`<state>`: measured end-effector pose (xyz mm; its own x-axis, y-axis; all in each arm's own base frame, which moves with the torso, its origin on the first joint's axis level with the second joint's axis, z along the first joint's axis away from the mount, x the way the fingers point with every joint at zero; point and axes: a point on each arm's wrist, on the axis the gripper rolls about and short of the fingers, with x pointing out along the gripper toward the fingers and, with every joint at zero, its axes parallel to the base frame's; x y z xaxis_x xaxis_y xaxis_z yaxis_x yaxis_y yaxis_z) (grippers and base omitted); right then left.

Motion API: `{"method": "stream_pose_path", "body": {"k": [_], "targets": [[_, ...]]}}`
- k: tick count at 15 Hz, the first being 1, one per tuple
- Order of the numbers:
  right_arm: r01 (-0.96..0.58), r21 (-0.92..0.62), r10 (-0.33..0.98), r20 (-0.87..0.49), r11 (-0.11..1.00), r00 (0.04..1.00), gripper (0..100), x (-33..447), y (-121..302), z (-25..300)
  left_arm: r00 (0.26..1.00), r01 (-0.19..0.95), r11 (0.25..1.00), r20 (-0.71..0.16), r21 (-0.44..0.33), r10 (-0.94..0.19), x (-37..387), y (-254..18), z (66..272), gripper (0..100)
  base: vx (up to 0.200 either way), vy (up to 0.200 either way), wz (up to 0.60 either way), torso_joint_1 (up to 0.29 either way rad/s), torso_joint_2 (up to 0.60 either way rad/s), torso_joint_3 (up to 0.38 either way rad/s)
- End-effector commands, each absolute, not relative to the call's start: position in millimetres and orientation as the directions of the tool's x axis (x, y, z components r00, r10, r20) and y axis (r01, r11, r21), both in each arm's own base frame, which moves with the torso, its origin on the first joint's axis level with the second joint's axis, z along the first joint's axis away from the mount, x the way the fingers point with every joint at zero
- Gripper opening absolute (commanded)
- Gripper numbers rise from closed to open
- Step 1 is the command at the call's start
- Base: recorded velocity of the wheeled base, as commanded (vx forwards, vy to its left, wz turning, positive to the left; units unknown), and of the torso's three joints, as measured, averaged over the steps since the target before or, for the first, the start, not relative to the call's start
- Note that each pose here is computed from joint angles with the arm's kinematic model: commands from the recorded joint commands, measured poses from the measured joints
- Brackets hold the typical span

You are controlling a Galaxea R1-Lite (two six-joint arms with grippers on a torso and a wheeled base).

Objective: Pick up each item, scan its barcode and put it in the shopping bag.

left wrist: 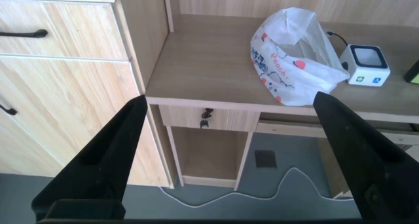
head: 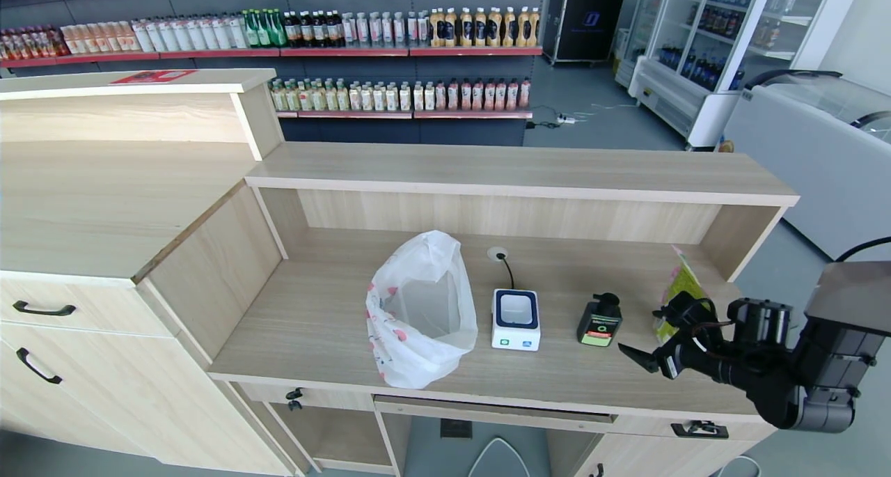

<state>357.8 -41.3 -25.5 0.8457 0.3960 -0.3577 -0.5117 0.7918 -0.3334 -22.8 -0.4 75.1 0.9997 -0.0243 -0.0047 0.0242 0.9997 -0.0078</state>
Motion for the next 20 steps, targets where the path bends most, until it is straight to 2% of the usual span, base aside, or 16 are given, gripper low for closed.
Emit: {"method": "stream_pose_path", "body": {"k": [1, 9, 20], "targets": [[-0.525, -0.333, 0.411, -0.356, 0.783, 0.839, 100, 369.3, -38.3, -34.0, 1.0, 0.023, 1.0, -0.006, -0.009, -0.023, -22.7, -0.4, 75.0, 100, 0.0, 0.0, 0.0, 0.0, 0.0, 0.0], [-0.597, -0.323, 0.499, -0.338, 0.735, 0.798, 100, 397.7, -23.2, -51.0, 1.0, 0.024, 1.0, -0.006, -0.009, -0.025, -22.7, -0.4, 75.0, 100, 0.0, 0.0, 0.0, 0.0, 0.0, 0.0], [-0.623, -0.343, 0.536, -0.319, 0.703, 0.781, 100, 421.8, -5.3, -70.4, 1.0, 0.023, 1.0, -0.005, -0.009, -0.023, -22.7, -0.4, 75.2, 100, 0.0, 0.0, 0.0, 0.0, 0.0, 0.0]]}}
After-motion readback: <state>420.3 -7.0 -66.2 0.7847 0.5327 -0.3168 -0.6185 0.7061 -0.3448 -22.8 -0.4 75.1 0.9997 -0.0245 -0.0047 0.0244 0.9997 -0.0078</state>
